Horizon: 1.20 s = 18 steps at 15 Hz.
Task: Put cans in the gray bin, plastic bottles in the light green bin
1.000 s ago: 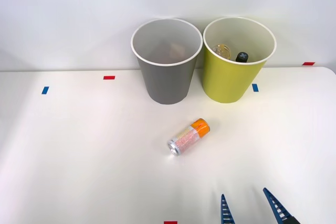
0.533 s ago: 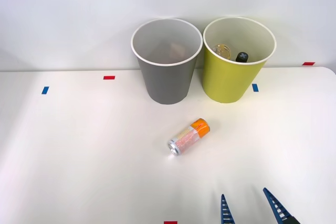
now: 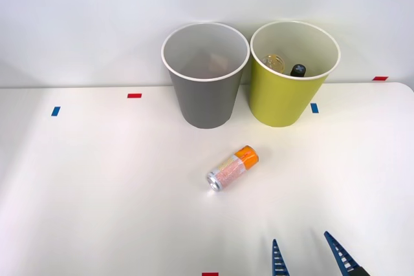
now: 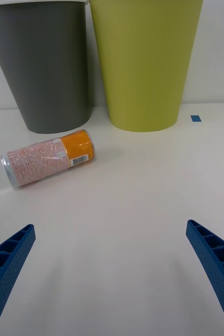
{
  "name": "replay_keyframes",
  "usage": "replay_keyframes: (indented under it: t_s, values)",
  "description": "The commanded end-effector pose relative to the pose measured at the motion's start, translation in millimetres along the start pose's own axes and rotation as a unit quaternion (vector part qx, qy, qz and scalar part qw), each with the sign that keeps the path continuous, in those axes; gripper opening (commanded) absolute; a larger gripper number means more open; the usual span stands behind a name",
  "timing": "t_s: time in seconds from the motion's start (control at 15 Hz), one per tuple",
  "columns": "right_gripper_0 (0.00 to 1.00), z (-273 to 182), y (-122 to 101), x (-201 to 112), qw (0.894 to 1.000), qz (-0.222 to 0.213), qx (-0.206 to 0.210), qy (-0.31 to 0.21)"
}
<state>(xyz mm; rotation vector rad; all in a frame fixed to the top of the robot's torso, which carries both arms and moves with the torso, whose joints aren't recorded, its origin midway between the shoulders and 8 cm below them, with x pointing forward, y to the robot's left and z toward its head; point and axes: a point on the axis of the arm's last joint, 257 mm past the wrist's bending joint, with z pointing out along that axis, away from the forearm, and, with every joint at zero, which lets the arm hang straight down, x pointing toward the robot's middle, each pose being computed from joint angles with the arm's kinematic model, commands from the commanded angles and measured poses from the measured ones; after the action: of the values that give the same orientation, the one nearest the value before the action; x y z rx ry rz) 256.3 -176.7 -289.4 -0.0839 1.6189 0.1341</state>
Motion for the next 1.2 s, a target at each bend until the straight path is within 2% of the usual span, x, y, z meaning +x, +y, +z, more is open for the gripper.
replay_keyframes:
  t_s: [0.07, 0.27, 0.33, 0.4, 0.53, 0.6, 0.73, 0.93, 1.07, 1.2]
  values:
    - [1.0, 0, 0, 0, 1.0, 0.0, 0.0, 0.0]
    - [1.0, 0, 0, 0, 1.0, 0.0, 0.0, 0.0]
    - [1.0, -5, -5, 24, 1.0, -0.001, 0.008, 0.029]
    - [1.0, -6, -6, 29, 0.999, 0.0, 0.009, 0.035]
    - [1.0, -5, -8, 25, 0.999, -0.017, 0.008, 0.031]
    - [1.0, -6, -1, 20, 1.0, -0.016, 0.001, 0.027]
    - [1.0, 1, 2, 6, 1.0, 0.013, 0.007, 0.019]
    - [1.0, 29, 1, -6, 0.993, 0.069, 0.025, 0.089]
    - [1.0, 42, -3, -20, 0.988, 0.082, 0.033, 0.126]
    - [1.0, 54, -5, -28, 0.977, 0.134, 0.045, 0.16]
